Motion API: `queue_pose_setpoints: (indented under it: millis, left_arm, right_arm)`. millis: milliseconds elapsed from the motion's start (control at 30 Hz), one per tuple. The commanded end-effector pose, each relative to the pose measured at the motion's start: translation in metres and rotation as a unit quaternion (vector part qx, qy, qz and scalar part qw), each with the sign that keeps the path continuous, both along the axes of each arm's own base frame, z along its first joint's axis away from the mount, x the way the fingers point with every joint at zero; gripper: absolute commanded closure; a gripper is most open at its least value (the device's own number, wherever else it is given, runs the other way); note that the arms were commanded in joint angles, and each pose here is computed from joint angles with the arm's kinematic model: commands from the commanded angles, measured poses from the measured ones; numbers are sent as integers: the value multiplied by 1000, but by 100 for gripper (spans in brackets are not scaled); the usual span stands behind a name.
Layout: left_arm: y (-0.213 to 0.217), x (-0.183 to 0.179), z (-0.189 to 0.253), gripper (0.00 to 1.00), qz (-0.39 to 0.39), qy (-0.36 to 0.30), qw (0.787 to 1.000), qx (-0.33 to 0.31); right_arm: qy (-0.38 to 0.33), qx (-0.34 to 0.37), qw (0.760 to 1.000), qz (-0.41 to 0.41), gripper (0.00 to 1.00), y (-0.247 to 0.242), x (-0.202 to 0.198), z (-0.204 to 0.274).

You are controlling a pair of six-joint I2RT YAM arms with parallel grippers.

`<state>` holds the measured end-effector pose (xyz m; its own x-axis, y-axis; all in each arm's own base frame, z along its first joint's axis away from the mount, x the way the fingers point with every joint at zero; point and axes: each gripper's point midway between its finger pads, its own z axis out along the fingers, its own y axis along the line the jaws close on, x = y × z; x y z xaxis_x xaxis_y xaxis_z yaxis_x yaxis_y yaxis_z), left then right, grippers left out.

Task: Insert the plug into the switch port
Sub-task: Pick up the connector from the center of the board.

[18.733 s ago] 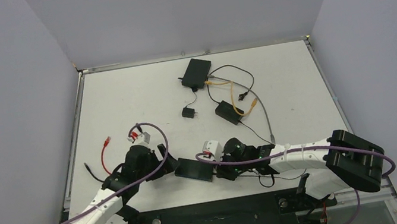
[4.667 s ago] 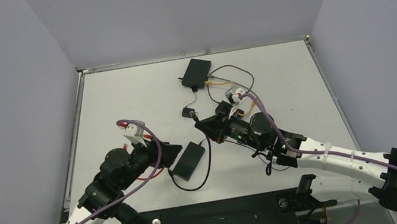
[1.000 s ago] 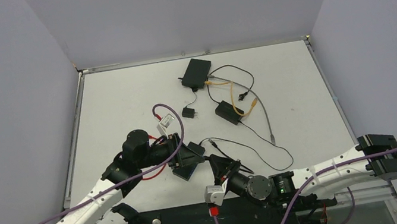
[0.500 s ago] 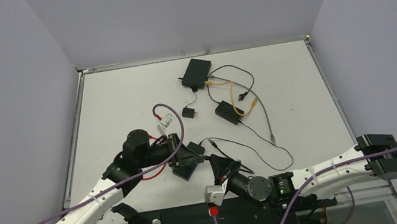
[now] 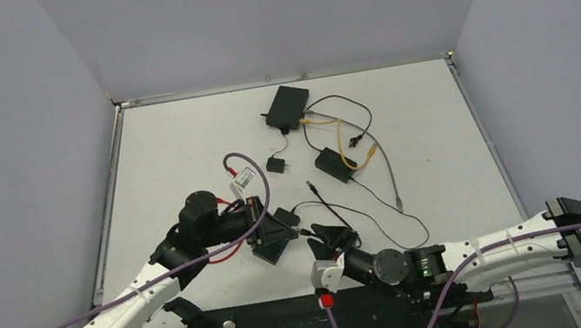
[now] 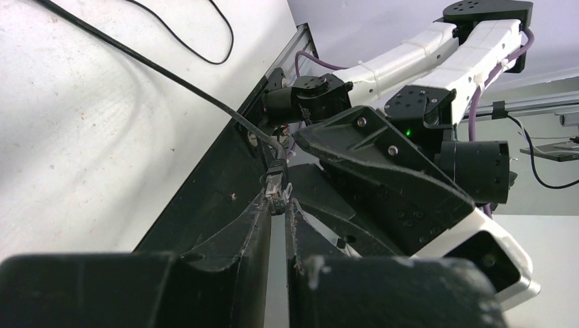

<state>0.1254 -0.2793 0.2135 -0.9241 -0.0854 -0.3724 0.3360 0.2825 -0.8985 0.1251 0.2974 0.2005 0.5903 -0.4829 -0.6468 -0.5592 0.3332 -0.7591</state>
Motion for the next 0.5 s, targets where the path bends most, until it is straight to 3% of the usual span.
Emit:
queue_pose_setpoints:
  millis: [0,167,467]
  left_arm:
    - [-1,3,17,100,-2,-55,998,-23]
    - [1,2,10,100,-6,-74,997,-13]
    - [4,0,7,100,-21,-111,994,-8]
  right_arm:
    - [68,36,996,36,66,4,-7,3]
    - [151,97,979,97,64,3,-12,13]
    - [204,170,953,145,62,1,-15,31]
